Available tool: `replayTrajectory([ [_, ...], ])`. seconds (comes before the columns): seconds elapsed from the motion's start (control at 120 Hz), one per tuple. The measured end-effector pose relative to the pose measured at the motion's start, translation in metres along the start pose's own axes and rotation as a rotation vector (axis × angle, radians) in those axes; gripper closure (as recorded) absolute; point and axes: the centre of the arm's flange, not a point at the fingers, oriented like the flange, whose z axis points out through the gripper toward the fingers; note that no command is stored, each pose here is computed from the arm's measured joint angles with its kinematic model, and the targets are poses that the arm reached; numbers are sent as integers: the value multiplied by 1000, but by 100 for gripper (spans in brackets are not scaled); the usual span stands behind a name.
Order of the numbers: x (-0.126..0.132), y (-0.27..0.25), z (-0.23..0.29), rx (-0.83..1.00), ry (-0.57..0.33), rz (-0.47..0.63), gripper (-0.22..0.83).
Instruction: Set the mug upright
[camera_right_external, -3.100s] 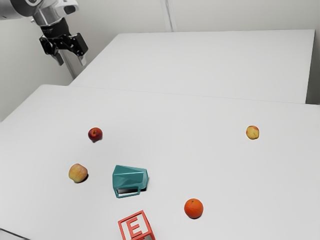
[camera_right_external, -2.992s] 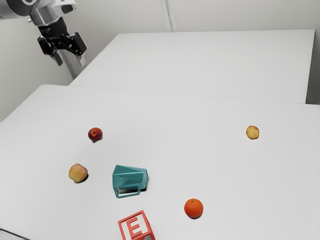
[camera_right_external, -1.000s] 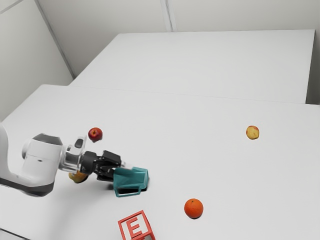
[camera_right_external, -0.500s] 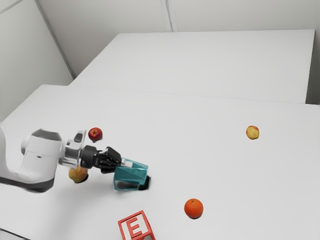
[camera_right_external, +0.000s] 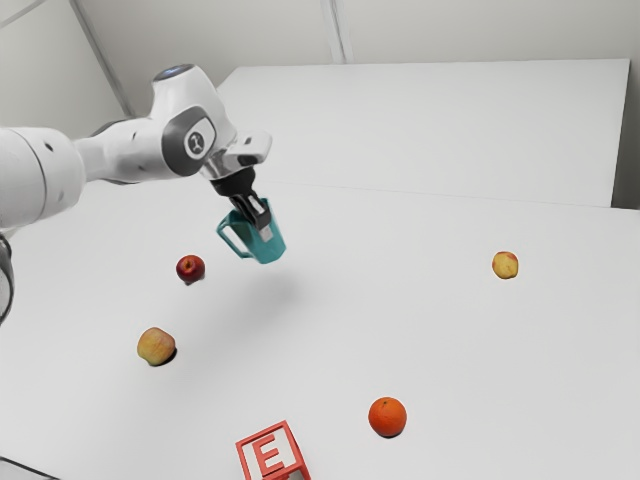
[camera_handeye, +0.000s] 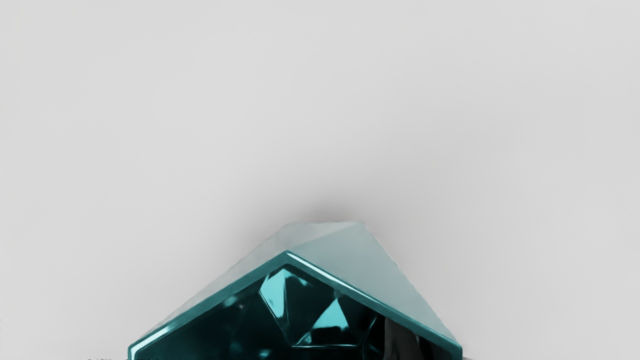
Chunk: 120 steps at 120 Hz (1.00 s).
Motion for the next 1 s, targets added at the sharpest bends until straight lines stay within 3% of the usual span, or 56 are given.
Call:
replayTrajectory([
  [0.083, 3, 3, 22, 39, -53, -44, 78],
  [0.2, -11, 15, 49, 59, -107, -130, 78],
  [0.467, -21, 20, 73, 80, -114, -329, 78],
  [0.65, -21, 20, 78, 80, -99, -435, 39],
  [0.775, -21, 22, 76, 82, -90, -489, 22],
  [0.867, -15, 41, 30, 100, -39, -497, 14],
  [1.0, 8, 89, -116, 144, 85, -463, 8],
])
